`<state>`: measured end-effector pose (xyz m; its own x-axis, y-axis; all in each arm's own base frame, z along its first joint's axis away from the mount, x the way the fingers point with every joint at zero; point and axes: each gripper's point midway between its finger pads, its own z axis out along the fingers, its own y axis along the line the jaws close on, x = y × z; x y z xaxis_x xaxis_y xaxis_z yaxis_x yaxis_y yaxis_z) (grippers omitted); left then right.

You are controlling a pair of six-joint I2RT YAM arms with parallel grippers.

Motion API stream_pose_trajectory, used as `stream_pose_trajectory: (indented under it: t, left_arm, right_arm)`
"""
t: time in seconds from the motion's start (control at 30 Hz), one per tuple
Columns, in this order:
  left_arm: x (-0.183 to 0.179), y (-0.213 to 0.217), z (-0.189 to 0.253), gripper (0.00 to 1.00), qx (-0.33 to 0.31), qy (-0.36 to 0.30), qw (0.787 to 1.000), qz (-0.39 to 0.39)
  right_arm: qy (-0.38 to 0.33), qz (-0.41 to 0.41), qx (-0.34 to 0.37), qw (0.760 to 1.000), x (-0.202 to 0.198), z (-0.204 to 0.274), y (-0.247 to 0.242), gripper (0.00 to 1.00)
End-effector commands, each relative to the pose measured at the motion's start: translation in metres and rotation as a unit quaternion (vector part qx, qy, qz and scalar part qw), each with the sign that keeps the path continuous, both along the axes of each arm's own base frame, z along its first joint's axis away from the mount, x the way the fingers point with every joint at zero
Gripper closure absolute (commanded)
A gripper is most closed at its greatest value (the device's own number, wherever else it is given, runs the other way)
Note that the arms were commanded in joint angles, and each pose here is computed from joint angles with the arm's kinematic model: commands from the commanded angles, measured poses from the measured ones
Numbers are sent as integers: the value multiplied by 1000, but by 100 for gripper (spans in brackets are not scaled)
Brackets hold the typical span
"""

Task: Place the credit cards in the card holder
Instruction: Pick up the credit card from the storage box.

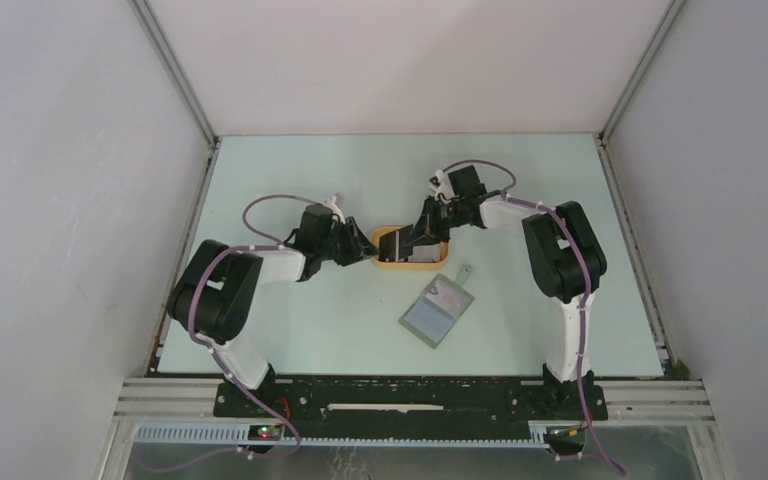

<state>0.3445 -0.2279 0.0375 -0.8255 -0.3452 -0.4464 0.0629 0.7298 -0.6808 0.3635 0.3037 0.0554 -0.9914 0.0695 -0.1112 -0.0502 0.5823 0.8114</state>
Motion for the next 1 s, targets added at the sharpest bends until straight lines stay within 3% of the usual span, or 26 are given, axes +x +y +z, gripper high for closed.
stream_pose_trajectory:
  t: [0.0,0.23,0.33,0.67,0.97]
  left_arm:
    - [14,-10,48,59,-22,-60,998,-11]
    - [9,-2,60,56,-12,-79,997,-4]
    - [3,2,69,55,-9,-95,995,-4]
    - [-38,11,117,52,-55,-183,981,-25]
    - [-115,-23,180,42,-180,-278,934,-135]
  right_arm:
    - [-74,0,10,997,10,46,-9,100]
    - [-104,16,10,994,2,59,-18,100]
    - [-154,65,38,985,-10,77,-19,100]
    - [-292,273,119,909,-91,115,-32,100]
    - [-321,349,218,853,-153,140,-35,100]
